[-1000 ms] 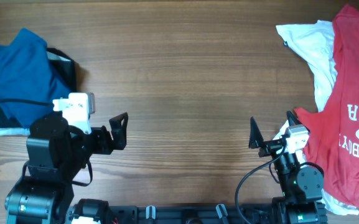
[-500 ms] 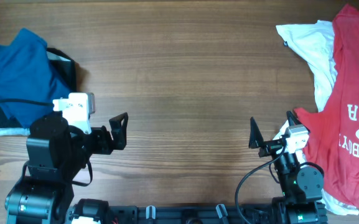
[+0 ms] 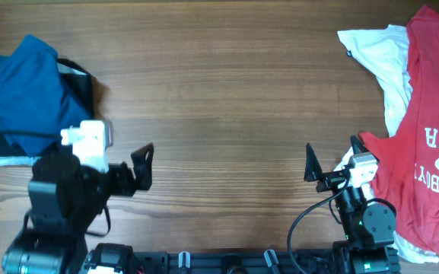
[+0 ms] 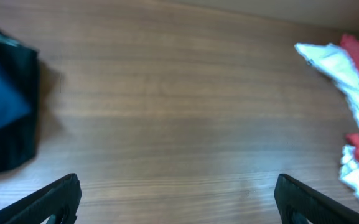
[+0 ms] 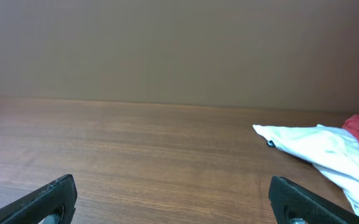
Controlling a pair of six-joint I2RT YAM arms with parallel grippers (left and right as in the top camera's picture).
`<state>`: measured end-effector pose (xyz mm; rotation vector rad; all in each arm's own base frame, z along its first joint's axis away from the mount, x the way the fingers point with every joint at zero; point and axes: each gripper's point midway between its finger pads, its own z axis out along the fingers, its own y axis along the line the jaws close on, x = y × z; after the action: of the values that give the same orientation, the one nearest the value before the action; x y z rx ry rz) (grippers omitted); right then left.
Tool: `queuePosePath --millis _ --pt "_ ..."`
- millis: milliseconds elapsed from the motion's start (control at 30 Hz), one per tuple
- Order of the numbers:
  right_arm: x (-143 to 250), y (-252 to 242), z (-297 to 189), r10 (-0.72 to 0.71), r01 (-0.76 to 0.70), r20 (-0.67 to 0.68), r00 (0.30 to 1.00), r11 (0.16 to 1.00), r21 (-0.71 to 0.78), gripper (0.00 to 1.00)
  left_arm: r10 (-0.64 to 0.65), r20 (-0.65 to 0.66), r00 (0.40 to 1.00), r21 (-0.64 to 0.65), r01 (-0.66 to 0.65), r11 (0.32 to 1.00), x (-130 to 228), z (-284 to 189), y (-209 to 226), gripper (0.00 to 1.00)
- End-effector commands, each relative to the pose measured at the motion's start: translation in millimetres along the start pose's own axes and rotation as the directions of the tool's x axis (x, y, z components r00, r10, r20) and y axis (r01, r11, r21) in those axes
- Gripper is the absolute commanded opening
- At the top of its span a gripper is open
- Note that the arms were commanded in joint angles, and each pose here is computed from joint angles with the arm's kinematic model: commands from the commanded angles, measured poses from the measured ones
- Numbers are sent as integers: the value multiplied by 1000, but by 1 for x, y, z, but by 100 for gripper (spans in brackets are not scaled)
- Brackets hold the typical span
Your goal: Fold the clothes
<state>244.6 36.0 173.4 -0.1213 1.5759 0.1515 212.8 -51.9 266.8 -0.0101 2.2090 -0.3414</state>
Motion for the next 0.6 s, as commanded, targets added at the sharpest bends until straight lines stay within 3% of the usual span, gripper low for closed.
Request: queuePosePath --millis 0,133,267,433,567 --pt "-3 3 -1 -13 14 12 1000 1000 -17 100 42 21 999 -53 -41 998 20 -11 12 100" --pt "-3 3 -1 -13 14 13 1000 1000 -17 100 50 71 996 -55 -47 997 49 -2 21 100" --pt "-3 3 -1 -13 14 13 1000 1000 -17 100 63 203 977 -32 -57 998 67 18 27 100" --pt "-3 3 -1 -14 14 12 1000 1000 -17 100 75 460 885 -2 -84 996 44 29 27 100" --pt "-3 3 -1 -14 14 12 1000 1000 -17 100 104 576 811 -16 -116 993 32 44 30 100"
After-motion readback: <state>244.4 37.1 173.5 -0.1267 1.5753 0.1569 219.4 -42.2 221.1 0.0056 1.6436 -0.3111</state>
